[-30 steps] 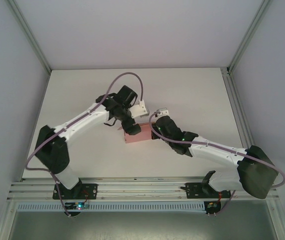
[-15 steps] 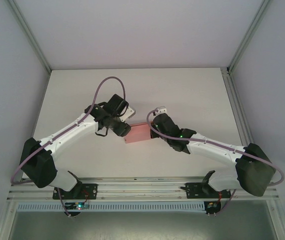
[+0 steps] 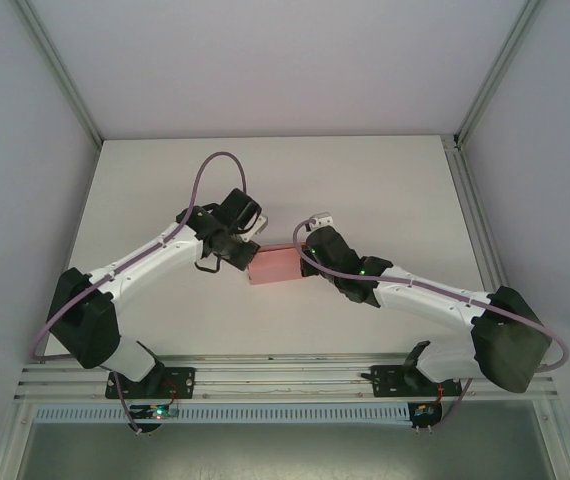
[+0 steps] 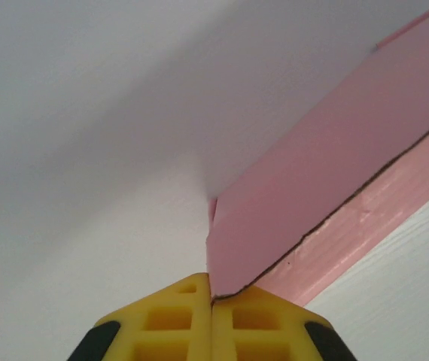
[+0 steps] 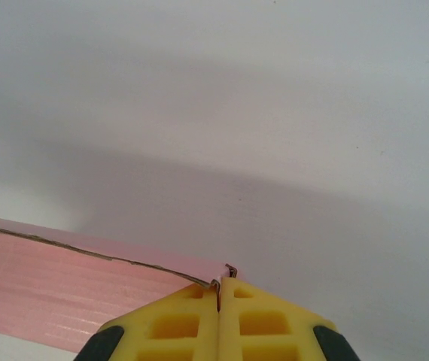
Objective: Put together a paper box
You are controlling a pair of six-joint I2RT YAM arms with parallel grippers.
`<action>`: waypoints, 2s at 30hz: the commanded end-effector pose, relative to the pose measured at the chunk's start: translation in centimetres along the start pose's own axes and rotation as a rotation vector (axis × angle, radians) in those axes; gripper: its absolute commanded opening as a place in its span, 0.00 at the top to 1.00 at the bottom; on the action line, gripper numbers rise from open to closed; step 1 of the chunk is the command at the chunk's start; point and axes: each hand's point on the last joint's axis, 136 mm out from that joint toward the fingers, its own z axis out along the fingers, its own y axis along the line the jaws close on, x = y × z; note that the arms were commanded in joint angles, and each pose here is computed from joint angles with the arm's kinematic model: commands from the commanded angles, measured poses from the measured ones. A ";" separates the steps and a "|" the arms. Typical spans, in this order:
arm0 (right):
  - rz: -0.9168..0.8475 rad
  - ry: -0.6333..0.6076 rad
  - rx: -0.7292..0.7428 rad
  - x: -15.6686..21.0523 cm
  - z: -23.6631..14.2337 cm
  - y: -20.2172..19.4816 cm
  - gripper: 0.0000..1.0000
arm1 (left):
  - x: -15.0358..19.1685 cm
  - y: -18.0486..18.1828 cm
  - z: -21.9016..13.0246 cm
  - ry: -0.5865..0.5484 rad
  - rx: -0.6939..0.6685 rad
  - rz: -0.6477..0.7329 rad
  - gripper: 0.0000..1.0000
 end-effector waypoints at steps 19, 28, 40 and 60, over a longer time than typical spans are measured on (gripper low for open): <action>-0.226 0.068 0.120 3.6 1.3 1.2 1.00 | -3.4 -2.1 -2.5 -0.036 0.419 -0.543 1.00; -0.204 0.049 0.104 3.7 0.9 1.4 1.00 | -2.2 -0.9 0.0 -0.001 0.354 -0.633 1.00; -0.200 0.044 0.108 4.2 0.6 0.9 1.00 | 2.4 -0.7 2.2 0.090 0.277 -0.489 1.00; -0.225 -0.039 0.063 6.7 0.0 0.7 1.00 | 8.1 -2.1 4.8 0.132 0.219 -0.450 1.00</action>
